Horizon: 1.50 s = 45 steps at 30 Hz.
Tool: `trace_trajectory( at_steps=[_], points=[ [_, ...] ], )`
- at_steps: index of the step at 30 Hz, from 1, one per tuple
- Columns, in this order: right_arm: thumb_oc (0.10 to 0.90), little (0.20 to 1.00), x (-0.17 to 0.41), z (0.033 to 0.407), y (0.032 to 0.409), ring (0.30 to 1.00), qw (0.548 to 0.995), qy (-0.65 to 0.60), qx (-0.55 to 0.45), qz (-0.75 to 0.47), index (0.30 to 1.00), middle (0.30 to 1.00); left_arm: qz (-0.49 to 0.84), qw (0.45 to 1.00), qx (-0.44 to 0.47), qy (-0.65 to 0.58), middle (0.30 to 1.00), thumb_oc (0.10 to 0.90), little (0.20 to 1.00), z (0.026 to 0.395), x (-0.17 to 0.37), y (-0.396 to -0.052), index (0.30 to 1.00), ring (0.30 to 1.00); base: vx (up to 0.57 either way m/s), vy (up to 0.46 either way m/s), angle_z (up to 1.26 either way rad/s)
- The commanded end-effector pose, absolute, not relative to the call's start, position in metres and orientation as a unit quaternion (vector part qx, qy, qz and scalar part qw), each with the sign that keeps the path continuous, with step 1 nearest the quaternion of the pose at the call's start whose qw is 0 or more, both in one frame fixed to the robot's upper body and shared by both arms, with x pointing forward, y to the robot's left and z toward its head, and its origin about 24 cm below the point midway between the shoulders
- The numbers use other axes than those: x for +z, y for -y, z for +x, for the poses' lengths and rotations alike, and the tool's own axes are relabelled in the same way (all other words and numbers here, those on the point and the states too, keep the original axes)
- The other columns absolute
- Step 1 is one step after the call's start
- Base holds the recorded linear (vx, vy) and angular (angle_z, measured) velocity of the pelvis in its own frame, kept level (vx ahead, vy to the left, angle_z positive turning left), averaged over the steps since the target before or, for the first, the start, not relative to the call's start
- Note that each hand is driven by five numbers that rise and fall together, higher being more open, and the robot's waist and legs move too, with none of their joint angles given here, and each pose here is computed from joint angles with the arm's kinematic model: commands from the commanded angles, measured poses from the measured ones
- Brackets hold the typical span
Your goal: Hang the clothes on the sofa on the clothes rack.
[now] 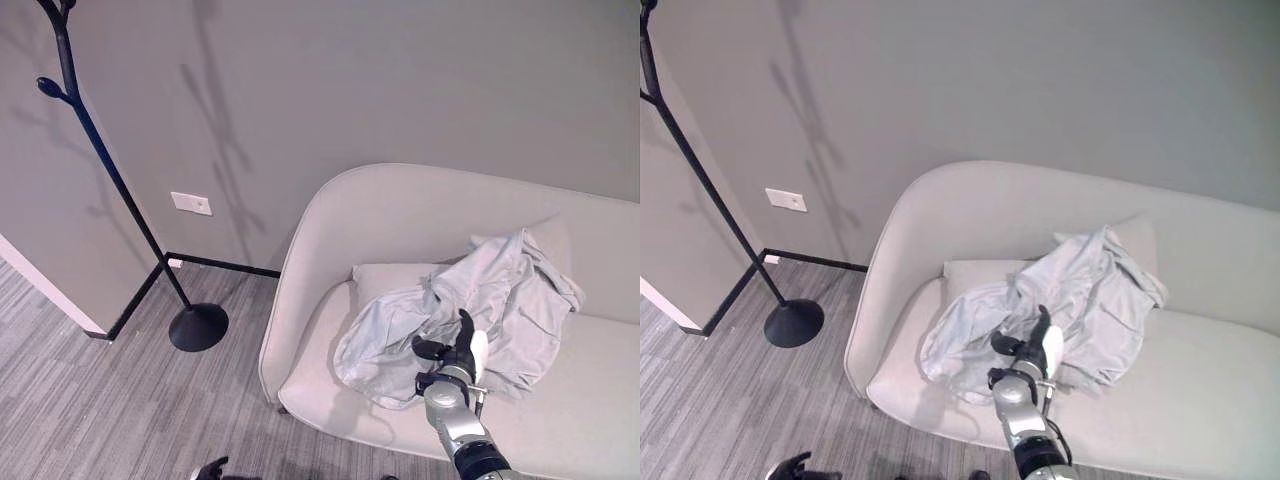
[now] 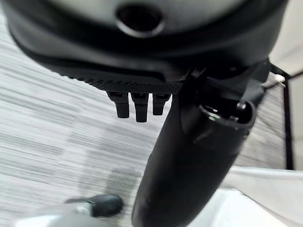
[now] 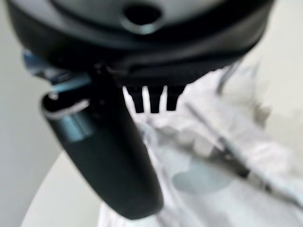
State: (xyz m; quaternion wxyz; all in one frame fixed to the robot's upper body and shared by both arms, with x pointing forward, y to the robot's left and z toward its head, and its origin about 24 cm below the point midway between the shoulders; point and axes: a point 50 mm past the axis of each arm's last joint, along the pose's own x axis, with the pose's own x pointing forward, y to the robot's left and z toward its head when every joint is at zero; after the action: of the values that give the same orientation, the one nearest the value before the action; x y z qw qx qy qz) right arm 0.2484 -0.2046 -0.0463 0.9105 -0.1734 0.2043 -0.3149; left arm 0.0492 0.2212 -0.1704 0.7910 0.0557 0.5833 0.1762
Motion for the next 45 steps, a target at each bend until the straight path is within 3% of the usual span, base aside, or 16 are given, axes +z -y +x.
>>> trace_trajectory(
  at_steps=[1,7,18,29,34,36,45],
  points=[
    [0.8,0.9,0.012,0.281,0.228,0.9,0.913,-0.06,-0.35,-0.202,0.9,0.9,0.067,0.799,0.128,-0.584,0.9,0.8,0.9,0.061,-0.174,-0.191,0.9,0.9,0.11,-0.06,-0.26],
    [0.8,0.9,0.01,0.281,0.227,0.9,0.913,-0.061,-0.339,-0.217,0.9,0.9,0.108,0.799,0.088,-0.585,0.9,0.8,0.9,0.058,-0.175,-0.186,0.9,0.9,0.05,-0.023,0.03],
    [0.8,0.9,-0.005,0.317,0.232,0.9,0.916,-0.169,-0.352,-0.096,0.9,0.9,0.162,0.803,0.045,-0.572,0.9,0.8,0.9,0.062,-0.174,-0.187,0.9,0.9,0.03,0.002,0.12],
    [0.8,0.9,0.013,0.347,0.187,0.9,0.95,-0.155,-0.271,-0.017,0.9,0.9,0.183,0.81,0.015,-0.557,0.9,0.8,0.9,0.075,-0.172,-0.183,0.9,0.9,0.01,0.011,0.08],
    [0.8,0.9,-0.005,0.343,0.188,0.9,0.939,-0.233,-0.251,0.012,0.9,0.9,0.182,0.817,0.016,-0.548,0.9,0.8,0.9,0.082,-0.171,-0.184,0.9,0.9,0.0,0.017,0.03],
    [0.4,0.3,-0.01,0.342,0.192,0.3,0.933,-0.269,-0.235,0.035,0.3,0.3,0.188,0.826,0.006,-0.531,0.9,0.8,0.9,0.094,-0.168,-0.186,0.9,0.9,-0.06,-0.01,0.21],
    [0.4,0.3,-0.028,0.331,0.182,0.3,0.938,-0.289,-0.18,0.059,0.3,0.3,0.196,0.828,0.006,-0.525,0.9,0.8,0.9,0.103,-0.165,-0.193,0.9,0.9,0.0,-0.006,0.02]
  ],
)
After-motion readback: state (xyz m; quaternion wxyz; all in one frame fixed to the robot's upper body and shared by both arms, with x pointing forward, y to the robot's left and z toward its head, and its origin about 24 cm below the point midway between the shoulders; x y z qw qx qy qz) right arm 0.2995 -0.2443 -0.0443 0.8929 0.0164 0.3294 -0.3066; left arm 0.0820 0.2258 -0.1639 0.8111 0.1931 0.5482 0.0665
